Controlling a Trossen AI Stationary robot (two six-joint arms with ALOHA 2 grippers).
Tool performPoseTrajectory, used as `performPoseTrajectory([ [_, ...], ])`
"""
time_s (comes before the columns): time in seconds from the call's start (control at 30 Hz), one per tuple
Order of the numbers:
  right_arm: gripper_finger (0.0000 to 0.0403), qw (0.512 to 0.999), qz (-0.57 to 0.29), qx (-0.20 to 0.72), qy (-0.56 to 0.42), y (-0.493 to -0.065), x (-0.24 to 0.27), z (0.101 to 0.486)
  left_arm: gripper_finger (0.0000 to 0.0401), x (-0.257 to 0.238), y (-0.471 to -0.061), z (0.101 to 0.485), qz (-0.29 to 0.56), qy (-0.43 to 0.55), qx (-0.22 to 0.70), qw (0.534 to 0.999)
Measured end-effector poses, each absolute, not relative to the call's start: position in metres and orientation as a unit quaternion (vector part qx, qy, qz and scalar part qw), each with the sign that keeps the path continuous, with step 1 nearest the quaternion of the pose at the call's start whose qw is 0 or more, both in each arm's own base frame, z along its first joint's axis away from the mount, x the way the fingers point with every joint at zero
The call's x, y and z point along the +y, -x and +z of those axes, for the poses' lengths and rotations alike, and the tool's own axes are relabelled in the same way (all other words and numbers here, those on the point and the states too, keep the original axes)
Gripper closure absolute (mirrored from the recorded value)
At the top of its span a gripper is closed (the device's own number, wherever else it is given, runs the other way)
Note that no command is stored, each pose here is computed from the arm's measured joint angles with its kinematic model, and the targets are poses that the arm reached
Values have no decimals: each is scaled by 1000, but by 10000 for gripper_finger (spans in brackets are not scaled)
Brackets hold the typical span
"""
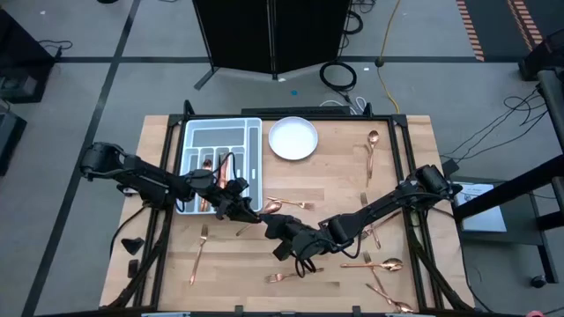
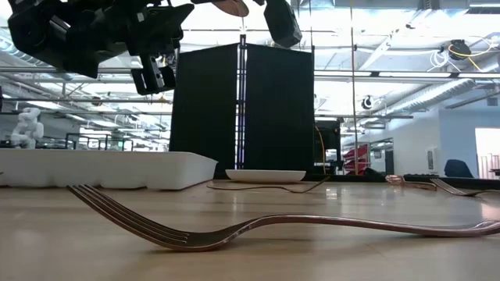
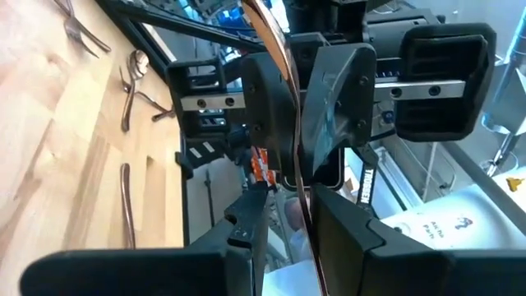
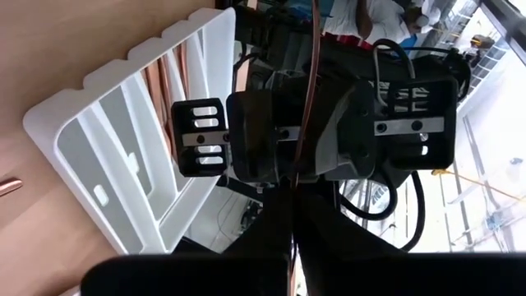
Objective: Sort silverware
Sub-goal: Put the spoon on the silverware tray
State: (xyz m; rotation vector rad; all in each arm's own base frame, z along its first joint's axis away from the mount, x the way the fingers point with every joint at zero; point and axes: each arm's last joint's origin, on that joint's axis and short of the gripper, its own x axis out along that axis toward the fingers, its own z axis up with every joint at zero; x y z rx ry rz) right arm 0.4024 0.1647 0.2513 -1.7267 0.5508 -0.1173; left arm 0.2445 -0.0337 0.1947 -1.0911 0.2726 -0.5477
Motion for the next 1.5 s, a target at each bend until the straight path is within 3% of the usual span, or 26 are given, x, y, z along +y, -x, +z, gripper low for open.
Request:
performPoseTrajectory([
  [0.13,403,614,-48,240,750,-402,165,251,331,-34,-245,193,-252,502,129,817],
  [0.27,403,621,-49,241,744,-402,165,250,389,-33,-245,193,-250,485,127,828],
  [0.43,397,613,-44,246,750,-401,165,249,398,-33,-245,192,-241,484,124,832],
  [0.6,357,581,-24,250,774,-400,166,246,399,-32,-246,191,-221,486,116,838],
  [0.8,292,606,-76,244,753,-397,171,257,400,-23,-247,193,-187,490,86,847],
  [0.97,256,700,-160,236,655,-385,169,284,400,5,-244,195,-78,499,53,861],
  [1.07,246,727,-191,266,604,-374,159,291,401,23,-234,196,-4,486,69,871],
  [1.27,245,777,-181,337,499,-334,139,296,401,40,-200,192,157,474,144,854],
  [1.4,250,825,-143,411,359,-315,119,291,401,36,-170,190,241,480,198,820],
  [1.5,251,835,-123,462,274,-309,111,284,401,31,-146,191,285,486,223,795],
])
